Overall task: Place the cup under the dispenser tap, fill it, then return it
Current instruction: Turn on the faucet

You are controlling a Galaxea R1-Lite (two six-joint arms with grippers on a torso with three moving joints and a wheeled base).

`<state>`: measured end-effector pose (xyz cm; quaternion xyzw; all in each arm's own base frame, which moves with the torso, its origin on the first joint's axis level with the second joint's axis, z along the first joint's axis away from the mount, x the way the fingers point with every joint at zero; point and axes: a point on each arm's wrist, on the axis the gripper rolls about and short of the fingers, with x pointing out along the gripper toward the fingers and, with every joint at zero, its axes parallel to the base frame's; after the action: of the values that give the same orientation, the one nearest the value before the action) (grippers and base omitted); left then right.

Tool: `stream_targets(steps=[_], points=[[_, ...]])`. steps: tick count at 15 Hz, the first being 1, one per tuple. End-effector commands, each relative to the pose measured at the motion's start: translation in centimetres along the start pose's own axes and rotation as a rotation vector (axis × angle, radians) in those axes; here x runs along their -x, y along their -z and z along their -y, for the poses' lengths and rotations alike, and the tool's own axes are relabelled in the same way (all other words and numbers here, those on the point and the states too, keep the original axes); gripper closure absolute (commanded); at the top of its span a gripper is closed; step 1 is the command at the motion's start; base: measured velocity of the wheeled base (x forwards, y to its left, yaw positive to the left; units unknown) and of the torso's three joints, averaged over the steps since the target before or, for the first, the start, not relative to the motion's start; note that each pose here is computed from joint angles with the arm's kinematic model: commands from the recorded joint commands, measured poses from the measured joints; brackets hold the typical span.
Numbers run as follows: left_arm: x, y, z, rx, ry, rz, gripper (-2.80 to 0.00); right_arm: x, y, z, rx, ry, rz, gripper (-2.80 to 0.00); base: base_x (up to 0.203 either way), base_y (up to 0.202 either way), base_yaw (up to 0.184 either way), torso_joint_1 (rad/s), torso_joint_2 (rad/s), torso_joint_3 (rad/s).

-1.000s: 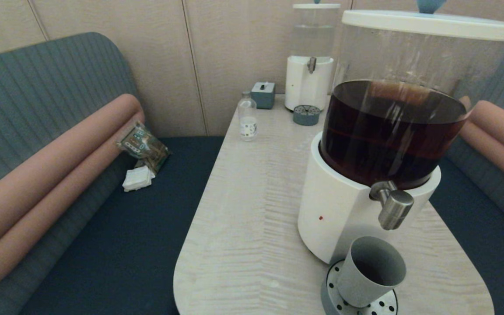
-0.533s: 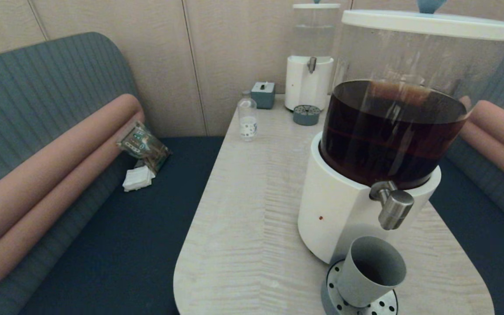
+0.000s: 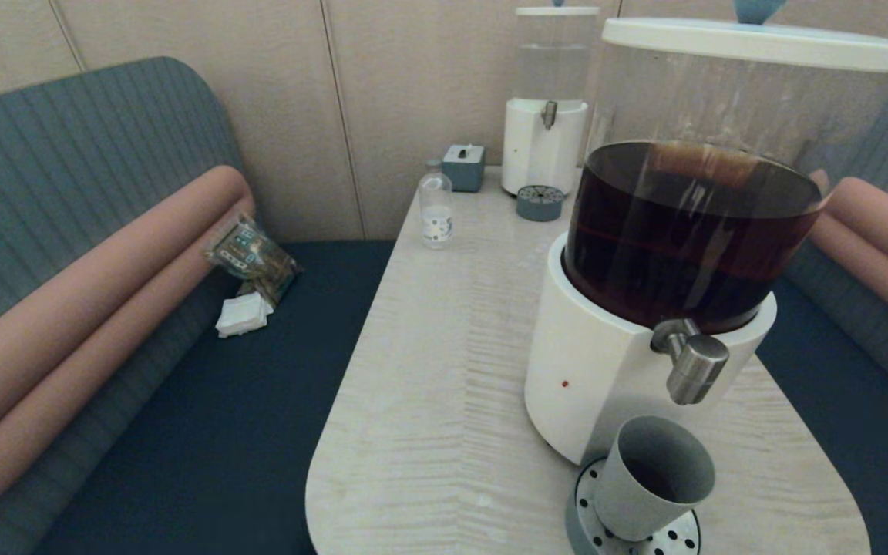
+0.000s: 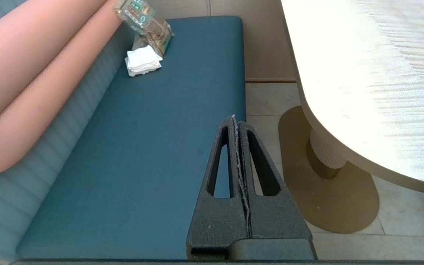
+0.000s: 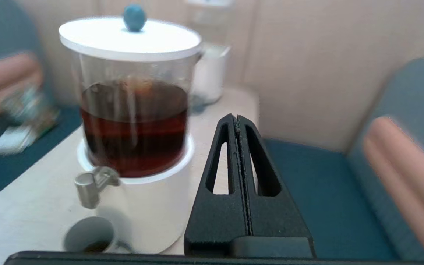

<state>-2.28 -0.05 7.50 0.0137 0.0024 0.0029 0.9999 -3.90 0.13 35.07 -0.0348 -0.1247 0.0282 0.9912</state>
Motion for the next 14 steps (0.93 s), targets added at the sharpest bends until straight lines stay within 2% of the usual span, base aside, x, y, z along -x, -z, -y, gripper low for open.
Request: stream_targets(steps=[1,3,5,9,12,14], points=[[0.0,0.0,0.0,0.000,0.000,-0.001,0.00,-7.4,-0.5,0.4,-0.021,-0.056,-0.218,0.00,0.000,0.000,0.000,0.000,0.00,0.000],[0.0,0.0,0.0,0.000,0.000,-0.001,0.00,-10.4,-0.6,0.3,-0.093,-0.122,-0.349,0.00,0.000,0.000,0.000,0.000,0.00,0.000],[0.0,0.0,0.0,0.000,0.000,0.000,0.00,-12.0,-0.5,-0.5,-0.179,-0.229,-0.474,0.00,0.000,0.000,0.000,0.000,0.00,0.000],[0.0,0.0,0.0,0.000,0.000,-0.001,0.00,-14.1,1.9,-2.0,-0.221,-0.318,-0.709,0.00,0.000,0.000,0.000,0.000,0.00,0.000],[0.0,0.0,0.0,0.000,0.000,-0.001,0.00,-14.5,3.4,-2.6,-0.287,-0.382,-0.806,0.00,0.000,0.000,0.000,0.000,0.00,0.000],[0.0,0.0,0.0,0.000,0.000,-0.001,0.00,-14.5,4.5,-2.9,-0.297,-0.429,-0.848,0.00,0.000,0.000,0.000,0.000,0.00,0.000]])
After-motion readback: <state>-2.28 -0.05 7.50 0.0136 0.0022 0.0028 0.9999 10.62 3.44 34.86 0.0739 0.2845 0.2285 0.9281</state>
